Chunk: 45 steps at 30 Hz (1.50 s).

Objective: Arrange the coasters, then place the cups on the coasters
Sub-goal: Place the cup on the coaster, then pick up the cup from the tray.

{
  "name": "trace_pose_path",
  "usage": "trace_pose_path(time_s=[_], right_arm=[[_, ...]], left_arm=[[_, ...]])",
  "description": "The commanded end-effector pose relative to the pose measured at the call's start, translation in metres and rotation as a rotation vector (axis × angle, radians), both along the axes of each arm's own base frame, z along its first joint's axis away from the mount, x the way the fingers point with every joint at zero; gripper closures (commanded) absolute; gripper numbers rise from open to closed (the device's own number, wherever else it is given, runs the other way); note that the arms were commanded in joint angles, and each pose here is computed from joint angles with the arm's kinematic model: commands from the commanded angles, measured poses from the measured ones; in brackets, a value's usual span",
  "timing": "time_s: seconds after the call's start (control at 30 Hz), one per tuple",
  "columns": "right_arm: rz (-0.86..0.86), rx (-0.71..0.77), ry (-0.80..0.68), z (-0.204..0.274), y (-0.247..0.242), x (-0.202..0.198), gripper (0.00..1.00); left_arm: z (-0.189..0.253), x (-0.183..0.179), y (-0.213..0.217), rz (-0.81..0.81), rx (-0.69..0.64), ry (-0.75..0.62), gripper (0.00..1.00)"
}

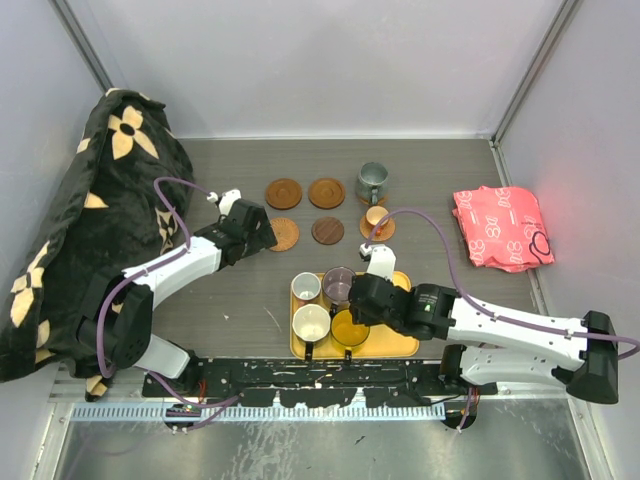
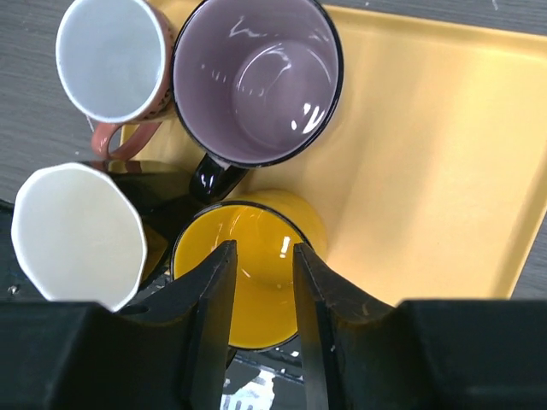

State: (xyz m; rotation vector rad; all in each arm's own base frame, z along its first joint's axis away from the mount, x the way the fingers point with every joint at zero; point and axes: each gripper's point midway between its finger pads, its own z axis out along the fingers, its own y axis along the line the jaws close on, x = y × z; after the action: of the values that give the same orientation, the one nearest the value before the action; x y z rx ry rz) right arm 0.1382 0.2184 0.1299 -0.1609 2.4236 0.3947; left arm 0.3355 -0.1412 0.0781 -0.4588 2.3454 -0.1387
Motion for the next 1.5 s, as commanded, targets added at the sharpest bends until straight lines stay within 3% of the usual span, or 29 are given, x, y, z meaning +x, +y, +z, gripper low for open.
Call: trace_pose_path(time_s=[0.0,0.47,1.0,1.47], right_arm=[[0.023,0.047,0.032,0.009,0.006,-0.013,0.62],[0.167,0.057,0.172,0.024,0.013,-0.057,0.63],[0.265,0.022,0.312,0.002,0.036,-0.103,0.61],[0.170,-0.020,0.263,-0.022,0.031,-0.094,0.59]], left_arm=[[0.016,0.009,-0.002,0.017,-0.041,-0.063,0.02],[0.014,0.010,-0.001,0.022,-0.031,-0.059,0.02],[0.013,0.011,-0.001,0.024,-0.028,-0.057,0.02],[0.012,0.010,-0.002,0.023,-0.032,-0.052,0.02]])
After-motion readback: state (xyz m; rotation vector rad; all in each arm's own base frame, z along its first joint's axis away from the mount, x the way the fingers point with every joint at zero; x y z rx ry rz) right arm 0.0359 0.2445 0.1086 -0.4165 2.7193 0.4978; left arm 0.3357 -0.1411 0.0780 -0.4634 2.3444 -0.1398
